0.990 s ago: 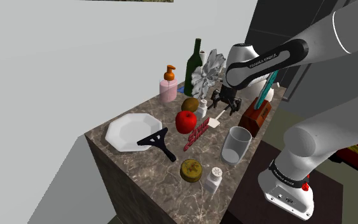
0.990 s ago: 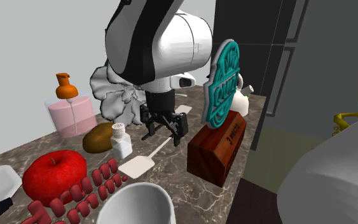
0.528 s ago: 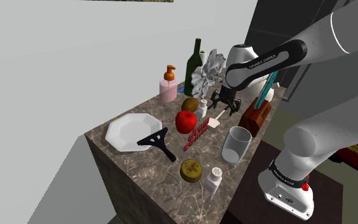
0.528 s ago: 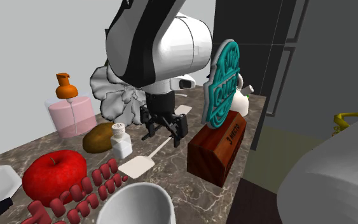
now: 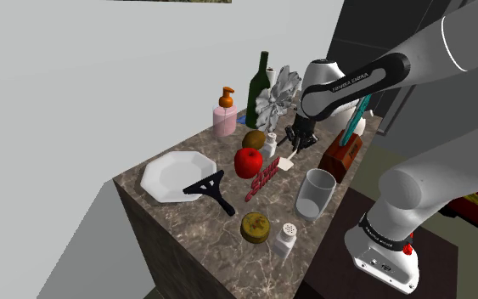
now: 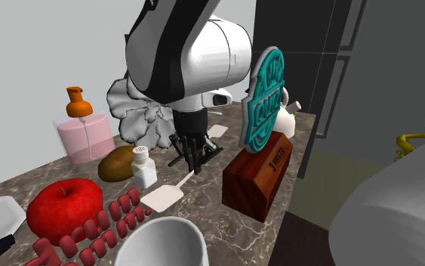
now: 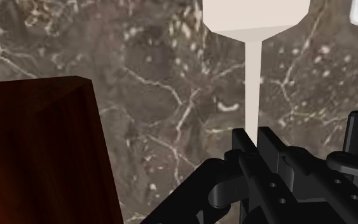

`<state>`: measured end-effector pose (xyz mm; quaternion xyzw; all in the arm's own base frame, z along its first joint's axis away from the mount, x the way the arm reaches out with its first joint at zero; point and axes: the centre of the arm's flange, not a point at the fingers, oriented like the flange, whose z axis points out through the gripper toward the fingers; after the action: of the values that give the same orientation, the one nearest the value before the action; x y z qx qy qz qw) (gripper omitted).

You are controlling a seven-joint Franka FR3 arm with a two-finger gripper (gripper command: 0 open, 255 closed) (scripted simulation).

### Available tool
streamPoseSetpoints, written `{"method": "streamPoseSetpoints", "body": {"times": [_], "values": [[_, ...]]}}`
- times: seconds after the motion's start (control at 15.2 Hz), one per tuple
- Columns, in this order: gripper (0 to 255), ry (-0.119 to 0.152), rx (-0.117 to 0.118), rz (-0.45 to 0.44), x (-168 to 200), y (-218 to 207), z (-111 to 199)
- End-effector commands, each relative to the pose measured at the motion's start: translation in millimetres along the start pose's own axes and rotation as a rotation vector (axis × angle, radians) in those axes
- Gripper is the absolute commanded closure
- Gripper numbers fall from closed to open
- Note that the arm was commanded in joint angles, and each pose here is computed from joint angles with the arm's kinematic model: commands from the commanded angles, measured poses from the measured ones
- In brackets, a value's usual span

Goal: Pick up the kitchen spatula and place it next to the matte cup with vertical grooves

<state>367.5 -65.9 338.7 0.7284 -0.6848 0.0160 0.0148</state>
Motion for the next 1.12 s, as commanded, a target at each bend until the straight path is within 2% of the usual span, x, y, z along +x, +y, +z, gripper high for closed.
{"method": "streamPoseSetpoints", "body": {"times": [0.0,1.06], "values": [[255,0.000,0.000,0.000,0,0,0],[255,0.000,0.000,0.000,3,0,-79]]}}
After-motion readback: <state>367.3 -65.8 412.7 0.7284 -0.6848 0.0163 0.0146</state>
